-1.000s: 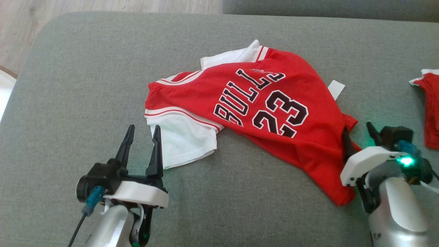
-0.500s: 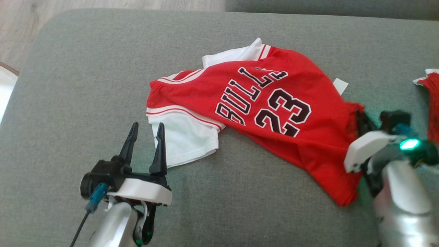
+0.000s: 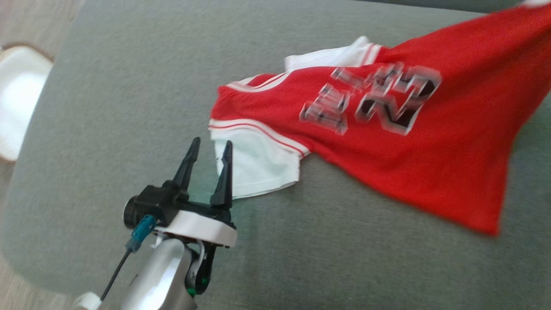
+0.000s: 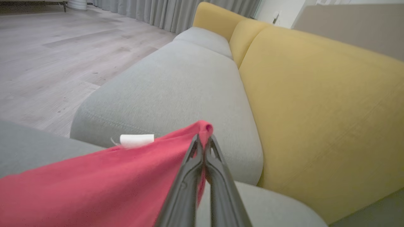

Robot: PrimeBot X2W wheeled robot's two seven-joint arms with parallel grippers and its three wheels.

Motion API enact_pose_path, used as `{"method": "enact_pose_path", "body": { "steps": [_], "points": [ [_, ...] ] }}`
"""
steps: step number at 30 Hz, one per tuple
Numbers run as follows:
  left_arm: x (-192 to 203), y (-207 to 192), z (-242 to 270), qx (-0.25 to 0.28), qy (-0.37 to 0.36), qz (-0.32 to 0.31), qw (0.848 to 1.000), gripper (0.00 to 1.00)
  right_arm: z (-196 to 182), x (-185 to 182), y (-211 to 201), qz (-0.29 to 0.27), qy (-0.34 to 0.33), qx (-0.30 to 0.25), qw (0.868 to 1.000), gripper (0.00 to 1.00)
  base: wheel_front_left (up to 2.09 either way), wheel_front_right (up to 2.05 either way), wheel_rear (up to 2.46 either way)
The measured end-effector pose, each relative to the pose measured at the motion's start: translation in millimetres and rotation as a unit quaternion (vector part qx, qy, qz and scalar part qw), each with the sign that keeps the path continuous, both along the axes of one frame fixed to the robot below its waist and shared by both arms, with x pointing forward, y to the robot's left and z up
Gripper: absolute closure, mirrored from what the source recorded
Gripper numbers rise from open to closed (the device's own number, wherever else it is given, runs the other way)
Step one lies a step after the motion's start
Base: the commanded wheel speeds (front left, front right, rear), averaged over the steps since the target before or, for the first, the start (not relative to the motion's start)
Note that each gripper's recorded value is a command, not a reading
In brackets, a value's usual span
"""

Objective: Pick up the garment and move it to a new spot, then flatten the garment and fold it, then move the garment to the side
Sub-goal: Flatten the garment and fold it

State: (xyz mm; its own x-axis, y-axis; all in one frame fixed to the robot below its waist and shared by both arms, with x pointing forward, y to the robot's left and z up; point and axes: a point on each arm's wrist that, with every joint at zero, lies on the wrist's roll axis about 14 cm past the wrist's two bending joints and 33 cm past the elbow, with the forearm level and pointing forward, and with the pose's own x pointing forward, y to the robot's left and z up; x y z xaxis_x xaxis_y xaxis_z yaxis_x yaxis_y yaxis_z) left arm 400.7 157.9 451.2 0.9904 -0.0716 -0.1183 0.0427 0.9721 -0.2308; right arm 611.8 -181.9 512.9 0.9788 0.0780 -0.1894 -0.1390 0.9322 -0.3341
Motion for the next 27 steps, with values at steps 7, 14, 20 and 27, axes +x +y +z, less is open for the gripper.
{"method": "enact_pose_path", "body": {
  "steps": [7, 14, 20, 27],
  "points": [
    [-3, 11, -6, 0.001, 0.011, 0.019, 1.000, 0.00, 39, 50, 15, 0.012, -0.053, -0.023, 0.998, 1.00, 0.00, 0.00, 0.00],
    [0, 15, -8, 0.002, 0.014, 0.026, 1.000, 0.00, 24, 58, 30, 0.030, -0.043, -0.037, 0.998, 0.00, 0.00, 0.00, 0.00],
    [7, 9, 1, -0.005, -0.001, 0.020, 1.000, 0.00, 21, 40, 36, 0.049, -0.055, -0.025, 0.997, 0.00, 0.00, 0.00, 0.00],
    [16, 1, 21, -0.008, -0.033, 0.010, 0.999, 0.00, 11, -4, 38, 0.062, -0.060, 0.022, 0.996, 0.00, 0.00, 0.00, 0.00]
  ]
}}
